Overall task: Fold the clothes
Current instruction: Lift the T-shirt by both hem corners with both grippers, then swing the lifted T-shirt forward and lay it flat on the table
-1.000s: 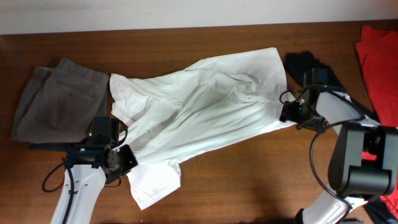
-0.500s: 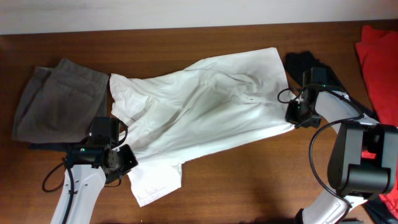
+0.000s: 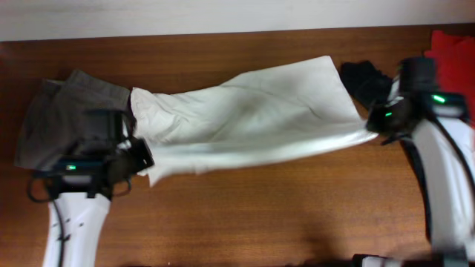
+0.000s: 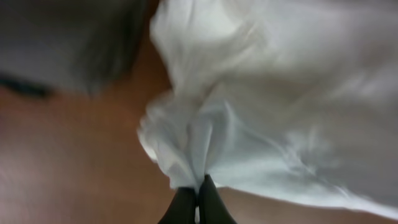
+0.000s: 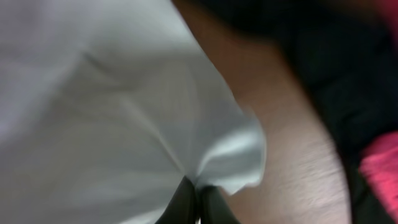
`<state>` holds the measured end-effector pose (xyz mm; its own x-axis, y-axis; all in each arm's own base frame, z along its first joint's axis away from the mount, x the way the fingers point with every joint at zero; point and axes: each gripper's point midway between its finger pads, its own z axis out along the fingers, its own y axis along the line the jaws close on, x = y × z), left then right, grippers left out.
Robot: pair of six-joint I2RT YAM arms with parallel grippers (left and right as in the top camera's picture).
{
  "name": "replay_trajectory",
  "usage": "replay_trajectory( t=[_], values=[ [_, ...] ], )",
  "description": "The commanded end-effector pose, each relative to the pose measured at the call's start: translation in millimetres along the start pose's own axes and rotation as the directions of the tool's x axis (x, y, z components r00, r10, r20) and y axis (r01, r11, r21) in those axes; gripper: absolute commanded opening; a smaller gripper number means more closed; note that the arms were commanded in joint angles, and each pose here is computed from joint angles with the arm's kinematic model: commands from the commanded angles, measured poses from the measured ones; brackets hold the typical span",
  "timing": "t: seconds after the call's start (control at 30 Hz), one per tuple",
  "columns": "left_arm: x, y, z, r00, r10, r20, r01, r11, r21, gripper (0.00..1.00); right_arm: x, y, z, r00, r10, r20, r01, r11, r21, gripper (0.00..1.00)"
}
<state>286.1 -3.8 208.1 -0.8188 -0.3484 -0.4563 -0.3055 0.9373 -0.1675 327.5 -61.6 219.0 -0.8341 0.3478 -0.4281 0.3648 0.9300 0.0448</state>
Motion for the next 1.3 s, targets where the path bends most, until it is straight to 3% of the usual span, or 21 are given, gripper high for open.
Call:
replay_trajectory(
  t=[0.0,0.23,0.4,0.53,0.7,1.03,1.13,1.27],
  values=[
    [-48.6,-1.5,-51.2,0.986,0.007,0.169,-0.011,1.000,0.023,0.00,-19.8,-6.4,-80.2,0.977,0.021,0.210,-0.017,1.000,-0.017,0.04],
    [-110.9,1.3,-171.4,0.885,-0.061,0.461,0.028,0.997,0.077,0.00,-21.5,-12.3,-205.8,0.870,0.057,0.490,-0.016,0.996,-0.087,0.04],
    [-120.5,-4.3,-246.7,0.784,-0.066,0.618,-0.010,0.993,0.119,0.00,-17.4,-16.1,-262.9,0.780,0.083,0.621,-0.007,0.992,-0.123,0.04],
    [-118.5,-4.5,-273.9,0.736,-0.073,0.673,-0.023,0.991,0.132,0.00,-18.7,-17.3,-291.3,0.726,0.097,0.681,-0.001,0.990,-0.140,0.04],
    [-124.2,-7.0,-258.4,0.765,-0.067,0.641,-0.021,0.991,0.129,0.00,-33.3,-13.9,-285.5,0.726,0.097,0.681,-0.001,0.990,-0.140,0.04],
    [-183.6,-31.3,-129.3,0.904,-0.035,0.426,-0.026,0.990,0.138,0.00,-85.1,3.8,-157.4,0.913,0.043,0.406,-0.018,0.998,-0.066,0.04],
    [-227.6,-48.5,-89.4,0.883,0.000,0.469,-0.090,0.982,0.169,0.00,-111.5,11.9,-107.1,0.938,0.036,0.346,-0.019,0.999,-0.051,0.04],
    [-282.5,-72.1,-75.7,0.796,-0.015,0.605,-0.161,0.958,0.236,0.00,-151.5,23.6,-87.2,0.908,0.051,0.415,-0.018,0.996,-0.082,0.06]
  ],
)
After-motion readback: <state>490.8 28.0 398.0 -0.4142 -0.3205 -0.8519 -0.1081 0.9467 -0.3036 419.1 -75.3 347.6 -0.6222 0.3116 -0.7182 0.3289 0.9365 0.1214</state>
